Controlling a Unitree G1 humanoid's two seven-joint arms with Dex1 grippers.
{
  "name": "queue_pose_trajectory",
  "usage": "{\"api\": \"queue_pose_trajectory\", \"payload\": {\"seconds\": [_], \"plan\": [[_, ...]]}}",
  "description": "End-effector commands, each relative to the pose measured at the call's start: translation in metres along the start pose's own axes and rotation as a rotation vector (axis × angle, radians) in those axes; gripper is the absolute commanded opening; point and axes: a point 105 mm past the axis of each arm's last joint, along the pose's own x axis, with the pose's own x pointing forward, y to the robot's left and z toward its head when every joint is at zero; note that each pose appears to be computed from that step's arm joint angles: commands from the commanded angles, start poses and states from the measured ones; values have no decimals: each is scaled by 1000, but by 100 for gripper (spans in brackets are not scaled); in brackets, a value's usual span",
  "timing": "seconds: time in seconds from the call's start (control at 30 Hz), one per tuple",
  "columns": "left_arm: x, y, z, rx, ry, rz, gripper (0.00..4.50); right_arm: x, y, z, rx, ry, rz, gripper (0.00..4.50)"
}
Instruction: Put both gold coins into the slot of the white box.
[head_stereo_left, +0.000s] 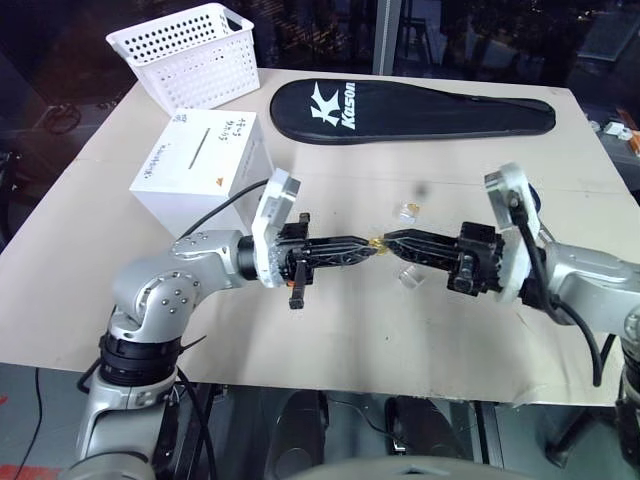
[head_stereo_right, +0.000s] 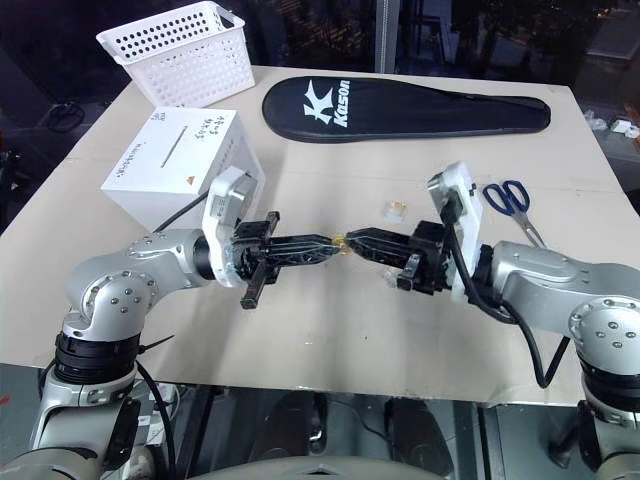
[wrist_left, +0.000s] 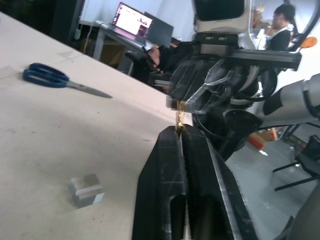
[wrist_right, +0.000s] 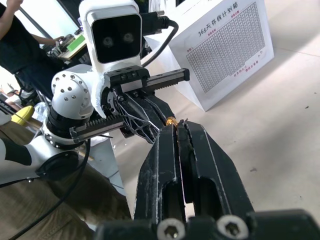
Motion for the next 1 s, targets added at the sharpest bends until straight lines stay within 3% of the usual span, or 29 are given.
{"api": "queue_pose_trajectory", "payload": {"seconds": [0.03, 0.23, 0.43, 0.47, 0.6, 0.7, 0.83, 0.93, 1.0], "plan": [[3, -8, 7, 28, -20, -37, 4, 4, 17, 4, -22, -11, 74, 0], [-7, -2, 15, 39, -48, 20, 4, 2, 15, 6, -91, -20, 65, 0], [-27, -2, 31, 38, -100, 125, 0, -7, 6, 12, -193, -27, 50, 203], [-29, -2, 33, 35, -108, 137, 0, -8, 4, 14, -205, -31, 46, 268], [-54, -1, 57, 54, -184, 298, 0, -10, -3, 35, -408, -40, 34, 444], [-87, 9, 85, 91, -272, 499, 0, -3, -5, 63, -487, -111, 60, 448], [-140, 36, 117, 191, -257, 936, 0, 7, -13, 77, -604, -110, 60, 448], [-165, 49, 129, 99, -167, 1107, 0, 11, -15, 84, -664, -116, 63, 448], [-167, 54, 136, 19, -136, 1091, 0, 11, -15, 86, -698, -119, 67, 448]]}}
